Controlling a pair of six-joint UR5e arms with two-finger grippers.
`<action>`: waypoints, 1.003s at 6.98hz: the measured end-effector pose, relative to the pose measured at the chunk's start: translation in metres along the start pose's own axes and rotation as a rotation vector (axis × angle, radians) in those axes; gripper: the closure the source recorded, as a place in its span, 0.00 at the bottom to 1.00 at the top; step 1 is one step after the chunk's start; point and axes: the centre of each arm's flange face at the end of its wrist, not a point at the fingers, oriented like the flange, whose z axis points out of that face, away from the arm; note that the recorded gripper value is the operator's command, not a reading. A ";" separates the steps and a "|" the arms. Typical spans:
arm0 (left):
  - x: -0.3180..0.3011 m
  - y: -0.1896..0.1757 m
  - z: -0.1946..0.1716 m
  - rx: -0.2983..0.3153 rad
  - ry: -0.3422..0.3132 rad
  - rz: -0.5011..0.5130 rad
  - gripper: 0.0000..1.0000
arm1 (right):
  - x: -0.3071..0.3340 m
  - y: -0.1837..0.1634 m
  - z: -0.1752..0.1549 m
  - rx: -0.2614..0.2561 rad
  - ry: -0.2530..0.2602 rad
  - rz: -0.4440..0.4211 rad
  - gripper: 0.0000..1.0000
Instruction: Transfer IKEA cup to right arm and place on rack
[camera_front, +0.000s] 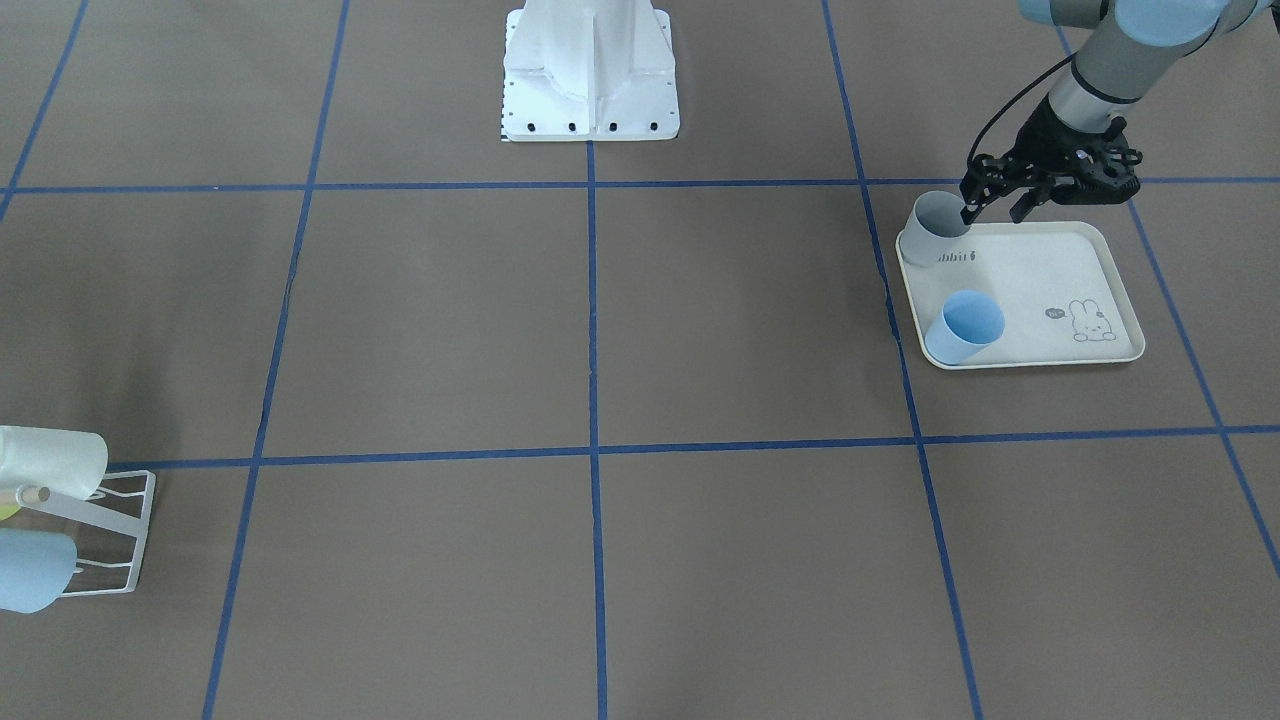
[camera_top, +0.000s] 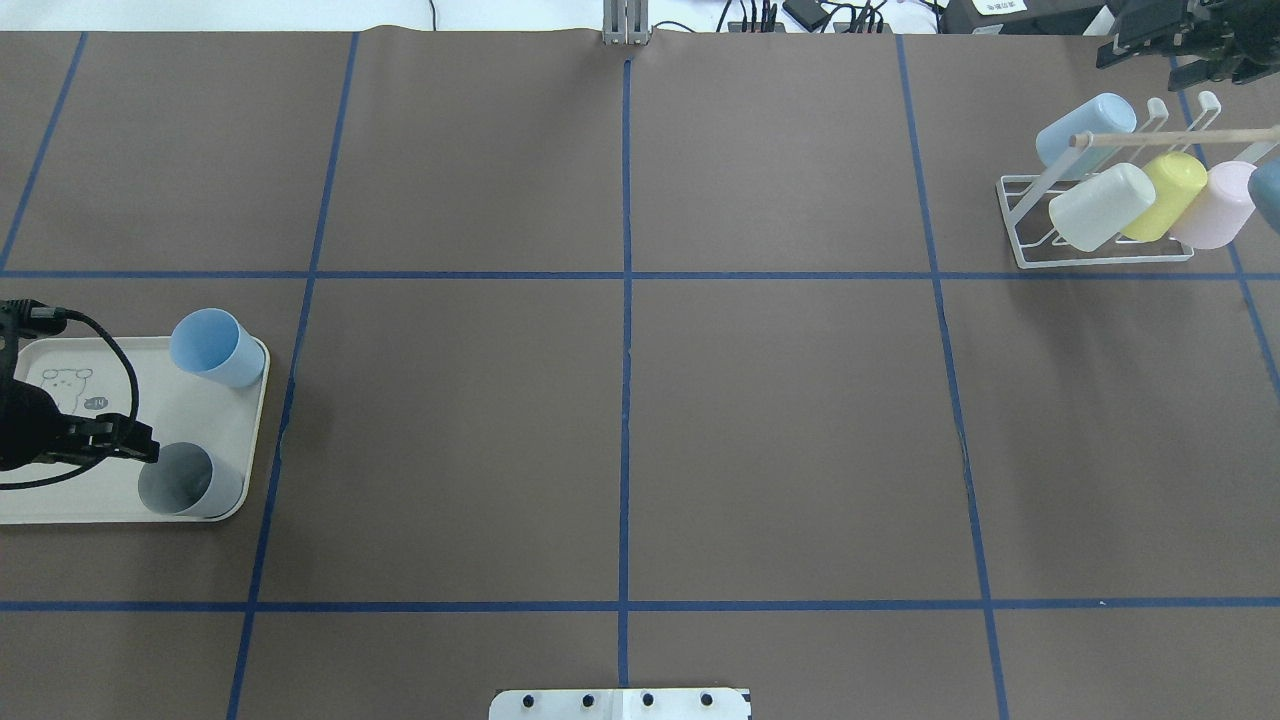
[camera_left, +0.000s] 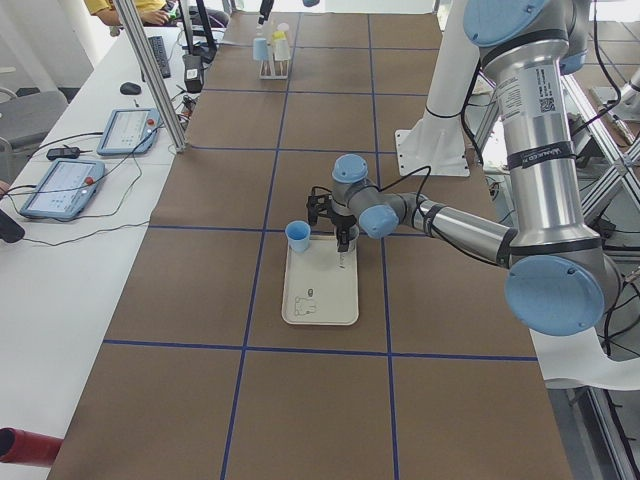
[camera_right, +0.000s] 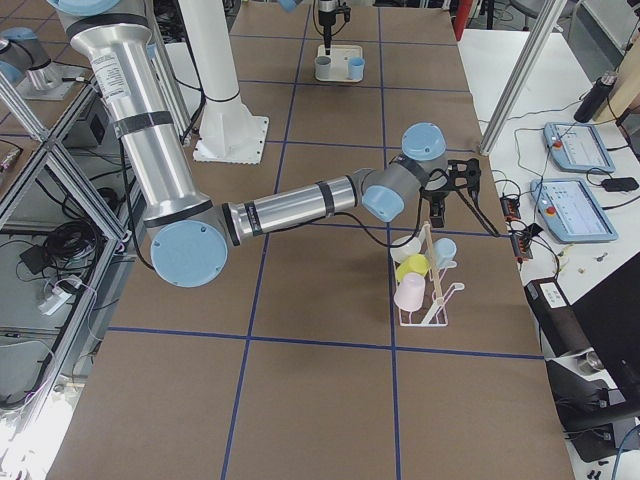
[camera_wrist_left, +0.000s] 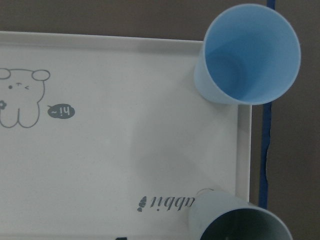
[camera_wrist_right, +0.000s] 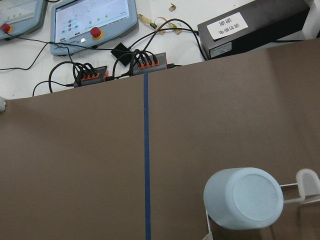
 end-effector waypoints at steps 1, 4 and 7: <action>0.000 0.000 0.006 -0.009 -0.005 -0.001 0.27 | 0.000 0.001 -0.001 -0.003 -0.003 0.001 0.00; 0.002 0.006 0.028 -0.045 -0.017 0.017 0.49 | -0.001 0.009 -0.006 -0.020 -0.024 0.001 0.00; 0.003 0.007 0.040 -0.066 -0.019 0.022 1.00 | 0.001 0.015 -0.009 -0.024 -0.026 0.003 0.00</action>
